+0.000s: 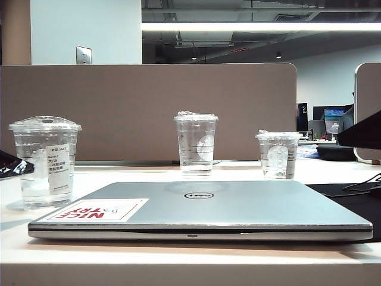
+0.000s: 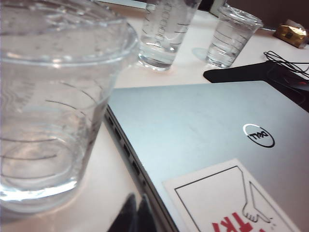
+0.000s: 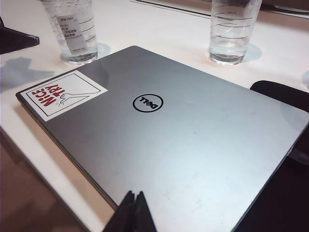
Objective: Pick up the coffee cup on the left and place it on the left side of the laptop.
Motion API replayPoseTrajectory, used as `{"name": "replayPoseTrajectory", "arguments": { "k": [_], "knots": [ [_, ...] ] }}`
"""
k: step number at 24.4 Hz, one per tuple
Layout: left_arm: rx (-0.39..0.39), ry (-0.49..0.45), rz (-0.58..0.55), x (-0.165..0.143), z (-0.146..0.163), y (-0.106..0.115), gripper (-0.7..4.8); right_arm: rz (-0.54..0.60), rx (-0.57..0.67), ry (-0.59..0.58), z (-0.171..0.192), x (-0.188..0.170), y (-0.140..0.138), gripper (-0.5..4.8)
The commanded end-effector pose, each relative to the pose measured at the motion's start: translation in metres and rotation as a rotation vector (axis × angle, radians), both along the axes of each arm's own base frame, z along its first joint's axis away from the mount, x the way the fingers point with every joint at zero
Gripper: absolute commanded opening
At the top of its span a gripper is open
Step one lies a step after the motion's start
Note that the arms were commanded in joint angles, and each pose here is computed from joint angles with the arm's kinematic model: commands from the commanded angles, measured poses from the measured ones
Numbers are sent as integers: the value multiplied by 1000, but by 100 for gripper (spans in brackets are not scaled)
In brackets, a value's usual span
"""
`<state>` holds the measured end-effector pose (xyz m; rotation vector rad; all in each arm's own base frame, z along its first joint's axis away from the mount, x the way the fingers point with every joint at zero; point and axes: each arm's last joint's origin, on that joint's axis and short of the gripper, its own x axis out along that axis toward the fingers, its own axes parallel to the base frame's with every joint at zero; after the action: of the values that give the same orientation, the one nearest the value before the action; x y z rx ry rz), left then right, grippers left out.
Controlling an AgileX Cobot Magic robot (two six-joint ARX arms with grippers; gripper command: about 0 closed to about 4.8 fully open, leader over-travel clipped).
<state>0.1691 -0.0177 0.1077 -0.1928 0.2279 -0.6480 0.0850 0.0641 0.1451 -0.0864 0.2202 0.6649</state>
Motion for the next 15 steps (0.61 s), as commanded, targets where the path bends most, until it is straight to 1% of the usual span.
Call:
{"name": "replayPoseTrajectory", "arguments": {
  "k": [1, 3, 5, 9, 10, 12, 15],
  "knots": [
    [-37, 13, -7, 0, 2, 0, -6, -2, 10, -14, 1, 0, 0, -4],
    [-68, 14, -22, 0, 5, -1, -6, -4, 10, -14, 1, 0, 0, -4],
    [-90, -20, -27, -1, 13, -1, -6, -9, 10, -14, 1, 1, 0, -4],
    [-143, -129, -49, -6, 36, -1, -6, -45, 29, -42, 3, 2, -4, -4],
    [-156, -172, -51, -9, 44, -1, -6, -60, 40, -57, 5, 2, -6, -4],
    [-156, -220, -52, -12, 52, -1, -6, -86, 53, -77, 7, 2, -9, -4],
    [-120, -306, -55, -19, 63, -1, -6, -151, 70, -111, 10, 4, -16, -4]
  ]
}}
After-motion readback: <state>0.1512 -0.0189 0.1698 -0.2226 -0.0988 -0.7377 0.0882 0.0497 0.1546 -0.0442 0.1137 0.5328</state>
